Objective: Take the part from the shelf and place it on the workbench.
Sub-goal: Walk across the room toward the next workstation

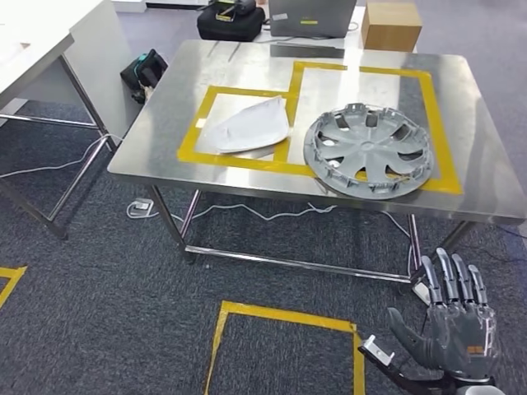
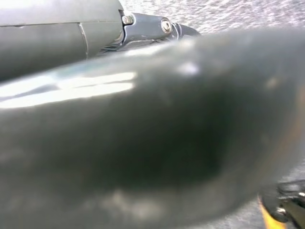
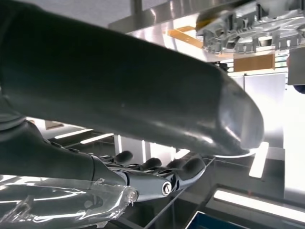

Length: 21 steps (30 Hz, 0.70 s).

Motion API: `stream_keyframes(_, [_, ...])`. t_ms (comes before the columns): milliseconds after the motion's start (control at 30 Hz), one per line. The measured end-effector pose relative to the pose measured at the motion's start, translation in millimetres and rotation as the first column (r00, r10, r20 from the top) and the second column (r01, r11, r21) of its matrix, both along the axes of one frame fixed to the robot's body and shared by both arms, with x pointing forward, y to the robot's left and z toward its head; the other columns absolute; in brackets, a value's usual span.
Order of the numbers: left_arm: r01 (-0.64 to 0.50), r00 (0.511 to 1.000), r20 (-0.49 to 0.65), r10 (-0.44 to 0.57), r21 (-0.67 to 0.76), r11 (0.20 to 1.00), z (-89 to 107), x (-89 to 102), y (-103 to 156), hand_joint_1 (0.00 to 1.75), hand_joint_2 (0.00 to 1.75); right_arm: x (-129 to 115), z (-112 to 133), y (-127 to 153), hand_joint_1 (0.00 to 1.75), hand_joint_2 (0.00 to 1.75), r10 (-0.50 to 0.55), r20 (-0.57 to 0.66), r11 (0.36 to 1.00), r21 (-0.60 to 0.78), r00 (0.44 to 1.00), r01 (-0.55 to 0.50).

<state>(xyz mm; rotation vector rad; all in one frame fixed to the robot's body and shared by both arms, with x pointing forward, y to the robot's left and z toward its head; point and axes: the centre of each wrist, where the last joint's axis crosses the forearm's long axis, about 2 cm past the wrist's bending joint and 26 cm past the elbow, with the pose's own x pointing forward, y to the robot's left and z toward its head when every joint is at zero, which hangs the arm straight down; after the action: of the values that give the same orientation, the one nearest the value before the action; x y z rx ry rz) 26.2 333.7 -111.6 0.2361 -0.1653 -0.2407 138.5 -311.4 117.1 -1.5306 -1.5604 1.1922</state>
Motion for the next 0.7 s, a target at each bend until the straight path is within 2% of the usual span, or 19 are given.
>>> stream_keyframes(233, [-0.001, 1.000, 0.001, 0.001, 0.008, 1.000, 0.0, 1.7, -2, 0.00, 0.00, -2, -2, -5, 0.00, 0.00, -0.024, -0.018, 0.999, 0.040, 1.000, 0.025])
stream_keyframes(433, [-0.006, 1.000, -0.027, 0.007, 0.064, 0.998, 0.3, 4.6, -5, 0.00, 0.00, -7, -14, -8, 0.00, 0.00, -0.057, 0.040, 0.993, 0.103, 0.998, 0.053])
stream_keyframes(567, [0.000, 0.999, -0.041, 0.004, 0.089, 0.996, 0.0, 1.8, -8, 0.00, 0.00, -15, -32, -10, 0.00, 0.00, -0.106, -0.042, 0.980, 0.164, 0.993, 0.112])
stream_keyframes(700, [0.001, 0.999, -0.050, 0.004, 0.111, 0.994, -0.1, 0.7, -11, 0.00, 0.00, -25, -65, -13, 0.00, 0.00, -0.142, -0.188, 0.955, 0.232, 0.972, 0.184])
